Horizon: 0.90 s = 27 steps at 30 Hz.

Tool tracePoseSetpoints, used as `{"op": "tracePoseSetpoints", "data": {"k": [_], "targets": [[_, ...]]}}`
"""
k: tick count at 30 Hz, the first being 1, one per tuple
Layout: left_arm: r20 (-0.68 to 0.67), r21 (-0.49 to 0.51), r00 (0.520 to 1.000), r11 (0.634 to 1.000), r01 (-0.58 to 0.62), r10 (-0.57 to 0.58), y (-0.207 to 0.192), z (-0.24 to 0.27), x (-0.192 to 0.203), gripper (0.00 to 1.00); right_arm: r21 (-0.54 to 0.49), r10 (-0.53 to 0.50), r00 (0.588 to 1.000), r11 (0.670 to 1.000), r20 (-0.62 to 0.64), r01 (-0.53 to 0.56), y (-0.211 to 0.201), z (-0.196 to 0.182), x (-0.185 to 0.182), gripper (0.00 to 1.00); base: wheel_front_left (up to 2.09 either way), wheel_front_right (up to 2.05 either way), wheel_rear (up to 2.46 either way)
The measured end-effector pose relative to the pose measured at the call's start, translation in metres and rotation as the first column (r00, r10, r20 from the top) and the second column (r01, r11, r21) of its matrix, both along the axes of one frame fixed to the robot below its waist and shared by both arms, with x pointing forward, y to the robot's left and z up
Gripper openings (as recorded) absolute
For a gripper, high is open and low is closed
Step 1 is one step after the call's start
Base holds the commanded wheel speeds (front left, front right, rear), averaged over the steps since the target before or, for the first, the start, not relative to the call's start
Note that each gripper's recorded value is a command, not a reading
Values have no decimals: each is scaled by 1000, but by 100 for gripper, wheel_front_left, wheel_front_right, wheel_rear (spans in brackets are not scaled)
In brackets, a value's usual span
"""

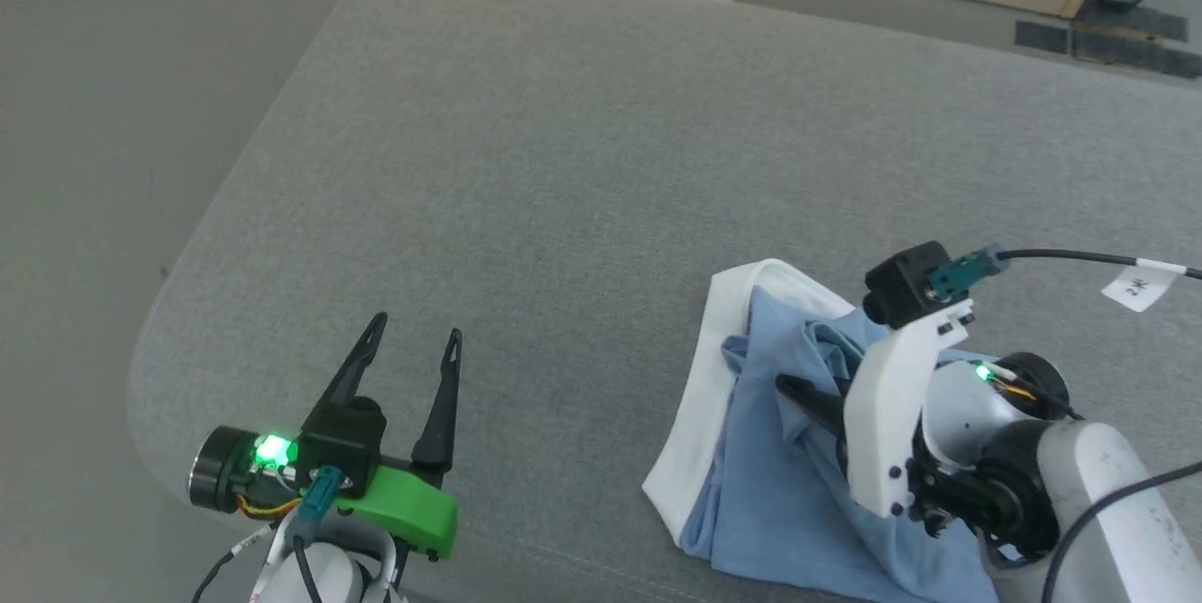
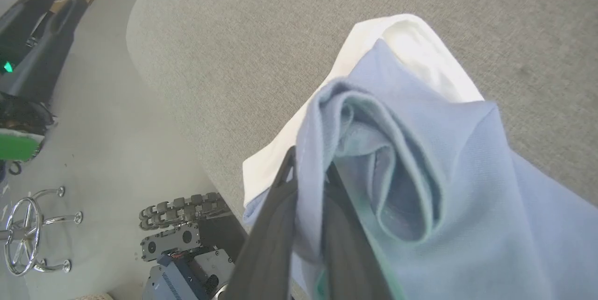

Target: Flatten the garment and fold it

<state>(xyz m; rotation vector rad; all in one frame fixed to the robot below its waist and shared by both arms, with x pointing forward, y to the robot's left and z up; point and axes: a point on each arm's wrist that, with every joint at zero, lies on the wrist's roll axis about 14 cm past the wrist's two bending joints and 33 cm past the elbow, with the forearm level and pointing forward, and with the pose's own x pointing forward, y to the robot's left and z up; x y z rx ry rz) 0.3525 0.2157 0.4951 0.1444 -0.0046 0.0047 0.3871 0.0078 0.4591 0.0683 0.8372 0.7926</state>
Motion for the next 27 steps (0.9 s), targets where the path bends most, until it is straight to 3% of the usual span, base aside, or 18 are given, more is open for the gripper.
{"op": "tracePoseSetpoints", "data": {"k": [4, 5, 6, 7, 14, 19, 21, 27], "targets": [[-8, 3, 1000, 1000, -17, 17, 5, -2, 0, 100, 35, 9, 999, 999, -33, -8, 17, -10, 3, 0, 0, 0, 0], [-11, 4, 1000, 1000, -22, 22, 6, -3, 0, 100, 38, 13, 999, 999, -36, -12, 20, -11, 3, 35, 0, 0, 0], [-14, 3, 1000, 1000, -25, 25, 7, -4, 0, 100, 41, 18, 999, 999, -35, -16, 23, -12, 4, 90, 0, 0, 0], [-17, 2, 999, 1000, -30, 30, 8, -5, -1, 100, 45, 23, 999, 999, -38, -21, 27, -13, 4, 100, 0, 0, 0], [-16, 0, 999, 999, -32, 32, 9, -5, -1, 100, 84, 79, 997, 993, 22, -80, 43, 2, 0, 100, 0, 0, 0], [0, -4, 1000, 1000, -8, 8, 3, 0, 2, 100, 55, 41, 976, 997, 213, -54, 20, 30, 28, 100, 0, 0, 0], [8, -8, 1000, 1000, 5, -5, 0, 2, 4, 100, 45, 15, 941, 998, 338, -32, 4, 51, 46, 100, 0, 0, 0], [32, -24, 999, 999, 38, -37, -10, 8, 14, 100, 8, -72, 741, 996, 668, 90, -68, 111, 91, 100, 0, 0, 0]]}}
